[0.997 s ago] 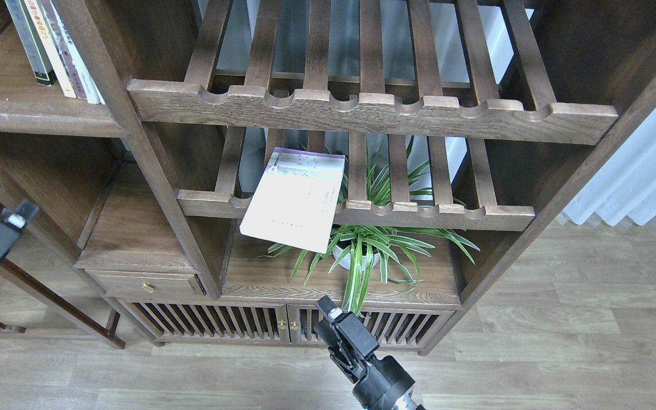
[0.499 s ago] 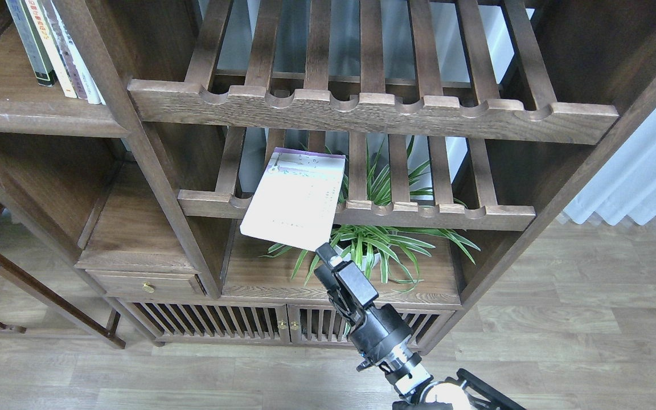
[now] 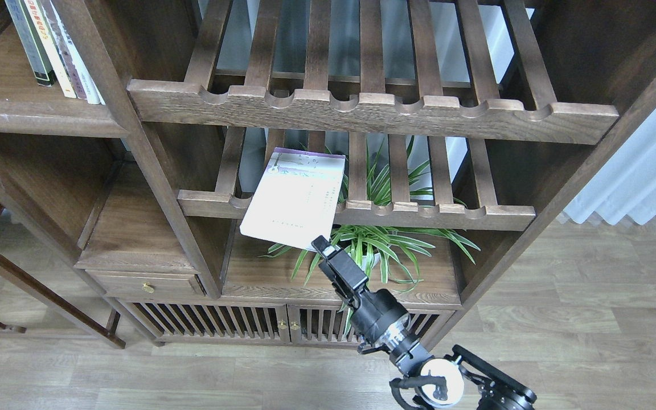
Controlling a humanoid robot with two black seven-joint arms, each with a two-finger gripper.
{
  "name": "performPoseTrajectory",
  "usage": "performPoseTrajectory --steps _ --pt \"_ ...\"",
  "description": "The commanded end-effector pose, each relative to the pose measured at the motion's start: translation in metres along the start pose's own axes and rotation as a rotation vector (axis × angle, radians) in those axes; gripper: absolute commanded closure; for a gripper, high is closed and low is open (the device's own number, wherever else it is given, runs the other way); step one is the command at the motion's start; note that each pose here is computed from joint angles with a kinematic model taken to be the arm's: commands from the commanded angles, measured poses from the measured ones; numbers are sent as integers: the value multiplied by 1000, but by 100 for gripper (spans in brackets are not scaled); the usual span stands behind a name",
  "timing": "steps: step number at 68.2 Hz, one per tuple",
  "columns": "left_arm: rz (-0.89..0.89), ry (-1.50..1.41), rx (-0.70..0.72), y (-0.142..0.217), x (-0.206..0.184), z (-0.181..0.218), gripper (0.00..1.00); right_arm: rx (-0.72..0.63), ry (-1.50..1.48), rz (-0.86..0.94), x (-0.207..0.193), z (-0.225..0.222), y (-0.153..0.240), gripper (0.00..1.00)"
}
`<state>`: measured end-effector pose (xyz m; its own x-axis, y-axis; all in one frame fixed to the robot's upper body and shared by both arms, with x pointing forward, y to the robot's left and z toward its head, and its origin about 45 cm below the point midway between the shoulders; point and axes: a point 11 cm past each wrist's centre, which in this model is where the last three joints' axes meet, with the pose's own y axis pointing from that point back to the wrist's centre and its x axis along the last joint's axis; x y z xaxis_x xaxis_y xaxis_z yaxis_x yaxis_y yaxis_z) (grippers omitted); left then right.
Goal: Organize books on shelf
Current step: 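Raise the right gripper toward the white booklet on the middle shelf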
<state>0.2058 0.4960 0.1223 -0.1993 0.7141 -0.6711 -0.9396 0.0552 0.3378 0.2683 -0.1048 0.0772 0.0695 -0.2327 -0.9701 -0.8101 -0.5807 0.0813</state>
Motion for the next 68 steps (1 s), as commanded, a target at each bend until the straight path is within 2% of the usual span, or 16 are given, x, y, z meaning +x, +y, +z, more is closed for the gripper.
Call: performPoseTrajectory --steps 1,12,35,39,43,50,53,57,61,68 --pt "1 0 2 0 0 0 1 3 16 -2 -4 -6 -7 0" --pt "2 -4 -3 0 0 3 1 18 27 25 -4 -10 -11 2" --pt "-5 -6 -11 -1 -2 6 1 47 60 98 -2 -18 -18 14" --pt "-4 -6 -14 -1 -2 7 1 47 63 106 -1 -19 -18 20" --pt "-4 -6 -19 -1 -1 9 1 53 59 99 -2 -21 -19 32" --pt "-4 -6 -20 -1 -1 9 1 52 53 88 -5 -20 -20 48" --pt "-4 -6 -20 -1 -1 9 1 51 50 87 -5 -20 -20 51" --pt "-4 -4 -22 -1 -1 10 0 53 48 86 -6 -20 -20 62" --pt "-4 -6 -31 0 -1 13 1 55 43 81 -6 -21 -20 78" --pt "-3 -7 -34 0 -1 14 1 57 32 61 -8 -21 -20 84"
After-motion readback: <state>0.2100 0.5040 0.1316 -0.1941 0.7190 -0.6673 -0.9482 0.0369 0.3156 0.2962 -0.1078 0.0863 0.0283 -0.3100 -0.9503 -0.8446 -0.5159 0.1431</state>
